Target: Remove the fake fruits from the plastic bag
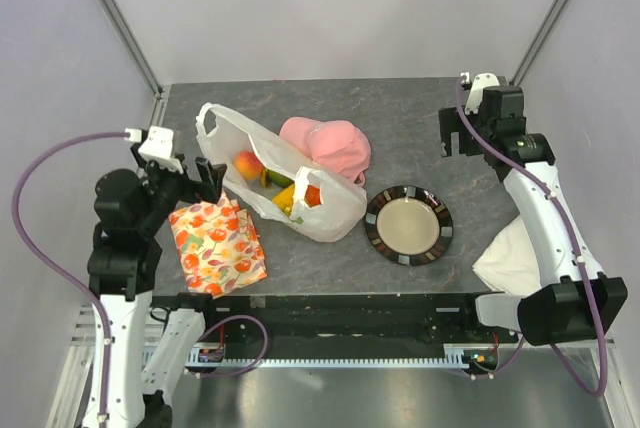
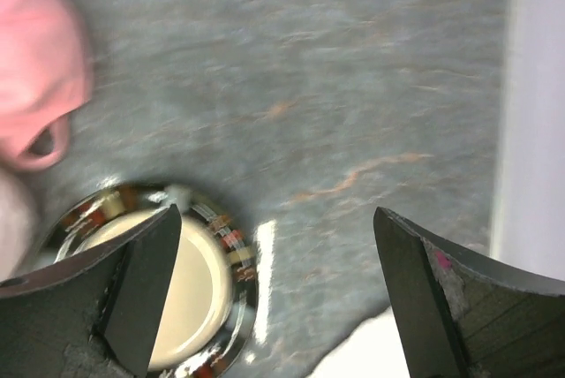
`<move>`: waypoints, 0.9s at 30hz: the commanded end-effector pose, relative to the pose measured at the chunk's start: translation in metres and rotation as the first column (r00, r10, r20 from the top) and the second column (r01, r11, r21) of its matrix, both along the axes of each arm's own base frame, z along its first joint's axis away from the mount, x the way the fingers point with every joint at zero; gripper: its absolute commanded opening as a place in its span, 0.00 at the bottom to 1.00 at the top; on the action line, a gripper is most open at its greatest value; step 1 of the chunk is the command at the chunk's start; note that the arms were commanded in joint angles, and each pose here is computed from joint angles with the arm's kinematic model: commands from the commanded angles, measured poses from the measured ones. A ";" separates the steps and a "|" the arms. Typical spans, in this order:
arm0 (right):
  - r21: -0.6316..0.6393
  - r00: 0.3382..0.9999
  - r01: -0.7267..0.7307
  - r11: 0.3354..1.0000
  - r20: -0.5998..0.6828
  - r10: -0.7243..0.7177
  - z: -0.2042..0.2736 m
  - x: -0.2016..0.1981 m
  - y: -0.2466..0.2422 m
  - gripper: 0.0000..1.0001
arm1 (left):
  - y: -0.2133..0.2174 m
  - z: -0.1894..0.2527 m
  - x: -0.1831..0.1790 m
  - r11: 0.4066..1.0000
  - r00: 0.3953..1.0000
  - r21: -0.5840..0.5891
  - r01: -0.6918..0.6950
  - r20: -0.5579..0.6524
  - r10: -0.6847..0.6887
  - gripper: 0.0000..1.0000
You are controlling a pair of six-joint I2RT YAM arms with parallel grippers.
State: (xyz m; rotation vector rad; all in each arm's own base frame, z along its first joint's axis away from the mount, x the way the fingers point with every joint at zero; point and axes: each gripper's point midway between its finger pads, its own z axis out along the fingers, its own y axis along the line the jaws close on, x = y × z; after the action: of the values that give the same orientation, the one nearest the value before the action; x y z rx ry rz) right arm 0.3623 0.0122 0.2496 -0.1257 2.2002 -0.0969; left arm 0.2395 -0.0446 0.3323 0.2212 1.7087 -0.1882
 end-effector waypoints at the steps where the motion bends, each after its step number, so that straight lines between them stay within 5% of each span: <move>1: 0.154 0.961 -0.271 0.950 0.108 0.256 0.064 -0.008 0.055 0.98 | -0.024 0.031 -0.002 0.986 0.985 0.019 0.164 -0.056 -0.163 0.99; 7: 0.325 0.805 -0.591 0.739 0.290 0.517 0.163 -0.034 0.132 0.98 | -0.029 0.088 0.029 0.973 0.975 0.075 0.217 -0.057 -0.213 0.99; 12: 0.282 0.672 -0.737 0.614 0.216 0.708 0.146 -0.086 0.185 0.98 | -0.021 0.069 0.066 0.967 0.970 0.142 0.212 -0.149 -0.191 0.99; 16: 0.328 0.652 -0.737 0.591 0.114 0.750 0.104 -0.096 0.202 0.98 | -0.034 0.064 0.076 0.948 0.946 0.119 0.297 -0.170 -0.275 0.99; 20: 0.349 0.617 -0.752 0.559 0.075 0.784 0.086 -0.094 0.225 0.98 | -0.020 0.044 0.093 0.968 0.951 0.123 0.218 -0.248 -0.182 0.96; 24: 0.347 0.659 -0.698 0.627 -0.032 0.751 0.052 -0.078 0.227 0.98 | -0.011 0.043 0.085 0.967 0.959 0.169 0.190 -0.244 -0.145 0.95; 27: 0.384 0.708 -0.586 0.713 -0.186 0.682 0.002 -0.067 0.224 0.98 | -0.006 0.034 0.079 0.964 0.956 0.195 0.180 -0.267 -0.124 0.82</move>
State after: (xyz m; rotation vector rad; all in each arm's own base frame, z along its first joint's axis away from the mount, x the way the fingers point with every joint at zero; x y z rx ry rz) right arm 0.2814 0.2428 0.3011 -0.8958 2.1265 0.7840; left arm 0.3312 -0.0619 0.3534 0.4787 2.0077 -0.2470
